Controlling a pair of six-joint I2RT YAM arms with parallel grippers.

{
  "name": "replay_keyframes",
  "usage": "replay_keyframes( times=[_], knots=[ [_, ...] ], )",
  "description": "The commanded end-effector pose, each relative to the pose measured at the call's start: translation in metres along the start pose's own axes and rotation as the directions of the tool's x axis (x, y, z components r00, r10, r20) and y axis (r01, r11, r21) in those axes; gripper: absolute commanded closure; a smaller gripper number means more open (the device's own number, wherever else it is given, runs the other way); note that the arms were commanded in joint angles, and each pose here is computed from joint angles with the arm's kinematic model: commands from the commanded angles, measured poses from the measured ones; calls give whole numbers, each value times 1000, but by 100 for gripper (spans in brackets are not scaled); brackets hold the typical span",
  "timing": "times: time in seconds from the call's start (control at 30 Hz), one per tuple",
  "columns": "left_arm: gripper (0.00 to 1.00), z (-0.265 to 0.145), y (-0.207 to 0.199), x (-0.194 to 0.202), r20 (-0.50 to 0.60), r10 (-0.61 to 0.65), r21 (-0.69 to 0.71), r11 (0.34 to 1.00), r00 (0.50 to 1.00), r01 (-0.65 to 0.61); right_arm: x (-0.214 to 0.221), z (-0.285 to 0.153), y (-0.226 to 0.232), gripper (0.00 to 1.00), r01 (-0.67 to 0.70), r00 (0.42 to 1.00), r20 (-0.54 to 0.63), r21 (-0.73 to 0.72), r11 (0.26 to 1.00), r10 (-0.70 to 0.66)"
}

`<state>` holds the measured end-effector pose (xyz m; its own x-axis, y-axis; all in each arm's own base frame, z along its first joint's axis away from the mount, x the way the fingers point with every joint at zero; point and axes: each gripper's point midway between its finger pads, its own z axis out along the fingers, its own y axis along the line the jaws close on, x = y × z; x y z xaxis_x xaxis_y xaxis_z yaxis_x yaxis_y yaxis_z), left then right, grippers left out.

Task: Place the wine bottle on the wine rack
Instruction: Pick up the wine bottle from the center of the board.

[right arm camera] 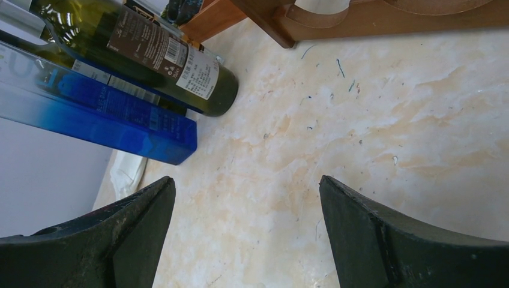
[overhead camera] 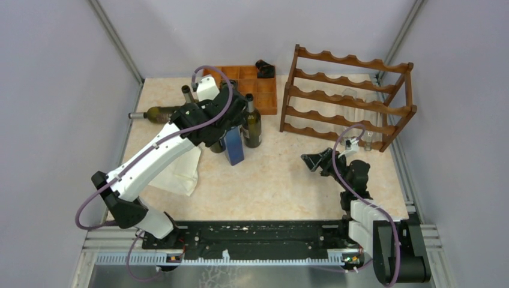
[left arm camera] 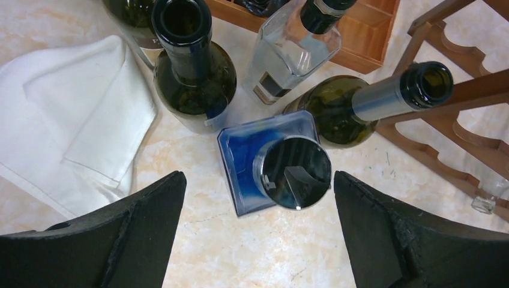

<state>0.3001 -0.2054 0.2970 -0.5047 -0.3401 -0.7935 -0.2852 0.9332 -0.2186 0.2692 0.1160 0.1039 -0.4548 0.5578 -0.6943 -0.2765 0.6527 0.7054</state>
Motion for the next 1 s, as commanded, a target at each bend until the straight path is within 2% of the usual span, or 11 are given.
replay_keyframes(
  times=[0.0, 0.33, 0.67, 0.83, 0.93, 0.97],
  knots=[
    [1, 14, -6, 8, -21, -18, -30, 999, 1000, 17, -12, 3, 11, 12, 31, 999, 39, -37, 999, -30],
    [2, 41, -7, 28, -46, 29, -101, 994, 999, -34, -12, 3, 11, 12, 29, 999, 38, -34, 999, -27],
    [11, 44, 11, 38, -34, 32, -139, 990, 999, -36, -12, 3, 11, 12, 29, 999, 40, -34, 999, -27],
    [33, 45, 13, 42, -35, 48, -117, 992, 998, -52, -12, 2, 11, 12, 30, 999, 42, -37, 999, -29],
    [64, 39, 14, 43, -50, 50, -83, 995, 998, -54, -12, 2, 11, 12, 29, 999, 42, -36, 999, -28],
    [78, 36, 14, 43, -55, 48, -65, 997, 997, -52, -12, 2, 11, 12, 30, 999, 42, -35, 999, -29]
  ],
)
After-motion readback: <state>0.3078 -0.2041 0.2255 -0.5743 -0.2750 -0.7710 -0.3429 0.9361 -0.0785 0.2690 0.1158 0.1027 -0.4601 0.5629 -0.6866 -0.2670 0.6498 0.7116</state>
